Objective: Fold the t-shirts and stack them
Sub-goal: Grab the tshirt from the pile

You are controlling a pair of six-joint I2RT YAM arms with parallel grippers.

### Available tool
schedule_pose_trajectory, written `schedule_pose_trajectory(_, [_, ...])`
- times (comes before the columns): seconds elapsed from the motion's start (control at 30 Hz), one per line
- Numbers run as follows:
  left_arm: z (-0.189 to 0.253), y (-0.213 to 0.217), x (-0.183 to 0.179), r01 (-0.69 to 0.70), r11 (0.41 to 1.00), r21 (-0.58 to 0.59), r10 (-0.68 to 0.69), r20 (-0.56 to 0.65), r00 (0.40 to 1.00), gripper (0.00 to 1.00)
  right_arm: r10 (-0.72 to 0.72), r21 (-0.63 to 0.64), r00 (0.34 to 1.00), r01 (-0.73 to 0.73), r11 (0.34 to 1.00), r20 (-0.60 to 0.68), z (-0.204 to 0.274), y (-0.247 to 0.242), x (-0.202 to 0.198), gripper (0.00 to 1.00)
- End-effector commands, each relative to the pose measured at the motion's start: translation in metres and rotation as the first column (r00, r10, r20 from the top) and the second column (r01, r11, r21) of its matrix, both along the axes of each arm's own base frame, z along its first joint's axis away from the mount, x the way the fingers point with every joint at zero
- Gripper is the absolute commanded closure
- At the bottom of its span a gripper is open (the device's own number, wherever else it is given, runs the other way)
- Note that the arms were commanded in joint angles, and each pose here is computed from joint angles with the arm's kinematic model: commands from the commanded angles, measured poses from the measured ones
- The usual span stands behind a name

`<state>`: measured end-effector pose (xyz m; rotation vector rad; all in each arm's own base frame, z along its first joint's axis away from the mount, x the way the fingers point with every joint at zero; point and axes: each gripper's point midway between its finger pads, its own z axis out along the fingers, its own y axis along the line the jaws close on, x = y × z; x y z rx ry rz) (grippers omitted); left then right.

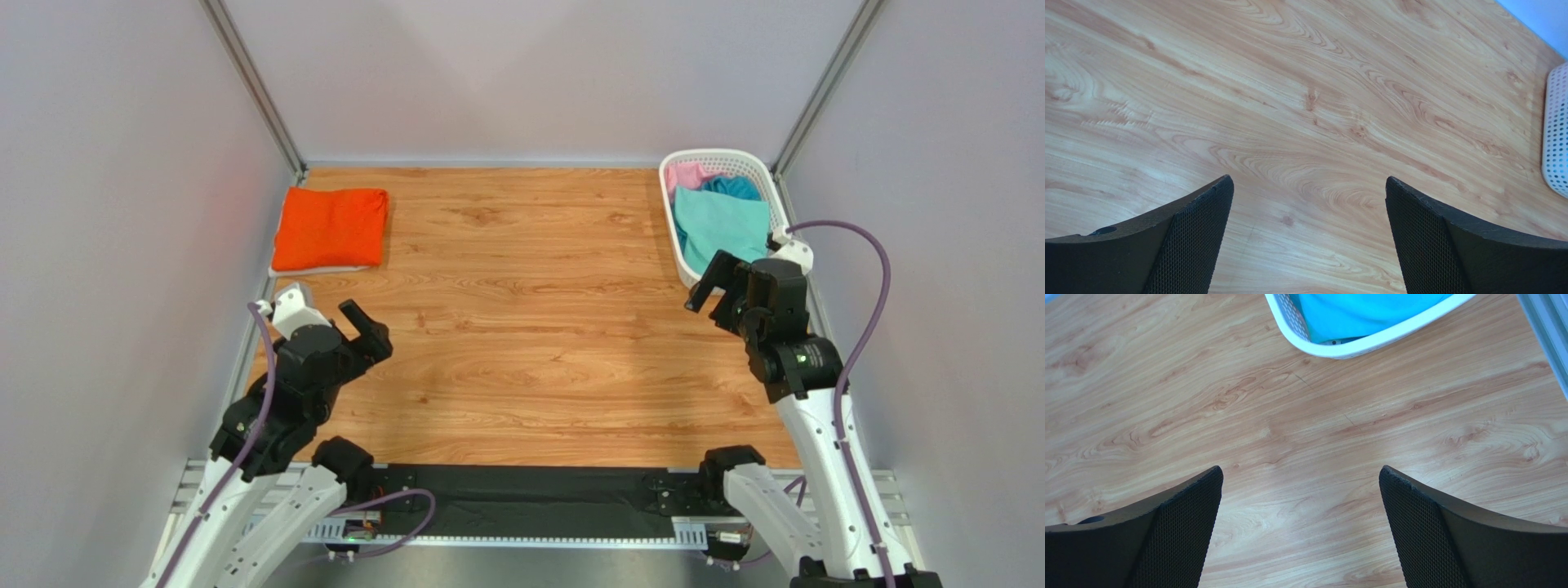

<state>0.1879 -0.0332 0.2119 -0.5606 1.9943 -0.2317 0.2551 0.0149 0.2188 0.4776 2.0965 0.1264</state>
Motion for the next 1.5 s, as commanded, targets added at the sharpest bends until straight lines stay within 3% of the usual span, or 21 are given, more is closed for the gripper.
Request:
schedule_pose_trajectory(0.0, [0.001,0.003,-0.003,-0.029,0.999,-0.024,0.028,-0.008,1.000,0.00,-0.086,0.017,0.990,0.084,0.996,0.108,0.033,-0.009,0.025,0.00])
schedule_pose_trajectory(0.07, [-0.003,0.002,-0.003,-0.030,0.999,-0.020,0.030,-0.019,0.999,0.00,-0.130,0.003,0.983,0.131,0.991,0.126,0.047,-0.017,0.035,0.00])
schedule_pose_trajectory(0.27, [-0.007,0.003,0.000,-0.040,0.999,-0.007,0.040,-0.037,0.998,0.00,-0.231,0.042,0.972,0.232,0.972,-0.032,0.022,-0.049,0.093,0.00])
schedule_pose_trajectory(0.37, [-0.012,0.003,-0.001,-0.039,0.999,0.004,0.039,-0.053,0.998,0.00,-0.208,0.097,0.972,0.219,0.971,-0.107,0.007,-0.059,0.126,0.03])
schedule_pose_trajectory(0.63, [-0.012,0.003,0.001,-0.036,0.999,0.016,0.037,-0.062,0.997,0.00,-0.158,0.063,0.963,0.175,0.983,-0.217,-0.037,-0.076,0.204,0.10])
schedule_pose_trajectory(0.83, [-0.013,0.005,0.000,-0.047,0.999,0.020,0.048,-0.055,0.997,0.00,-0.108,0.095,0.947,0.143,0.985,-0.301,-0.083,-0.072,0.235,0.21])
schedule_pose_trajectory(1.0, [-0.013,0.007,0.000,-0.052,0.998,0.026,0.053,-0.054,0.997,0.00,-0.106,0.109,0.934,0.152,0.982,-0.341,-0.111,-0.071,0.246,0.22])
schedule_pose_trajectory(1.1, [-0.014,0.006,0.000,-0.050,0.998,0.025,0.052,-0.058,0.997,0.00,-0.072,0.132,0.932,0.127,0.983,-0.354,-0.123,-0.065,0.249,0.33])
schedule_pose_trajectory(1.2, [-0.017,0.005,0.000,-0.047,0.999,0.027,0.048,-0.067,0.997,0.00,-0.068,0.130,0.936,0.119,0.984,-0.344,-0.121,-0.065,0.250,0.58])
schedule_pose_trajectory(1.23, [-0.016,0.005,0.000,-0.042,0.999,0.028,0.044,-0.067,0.997,0.00,-0.068,0.124,0.940,0.115,0.986,-0.333,-0.115,-0.066,0.250,0.79])
schedule_pose_trajectory(1.3, [-0.014,0.004,0.000,-0.038,0.999,0.026,0.040,-0.064,0.997,0.00,-0.064,0.119,0.946,0.107,0.987,-0.319,-0.107,-0.066,0.249,0.94])
schedule_pose_trajectory(1.37, [-0.014,0.004,0.000,-0.035,0.999,0.024,0.037,-0.062,0.997,0.00,-0.056,0.110,0.960,0.089,0.990,-0.276,-0.087,-0.066,0.249,1.00])
schedule_pose_trajectory(1.47, [-0.013,0.002,-0.001,-0.023,1.000,0.016,0.024,-0.062,0.998,0.00,-0.042,0.107,0.975,0.067,0.992,-0.219,-0.054,-0.063,0.241,1.00])
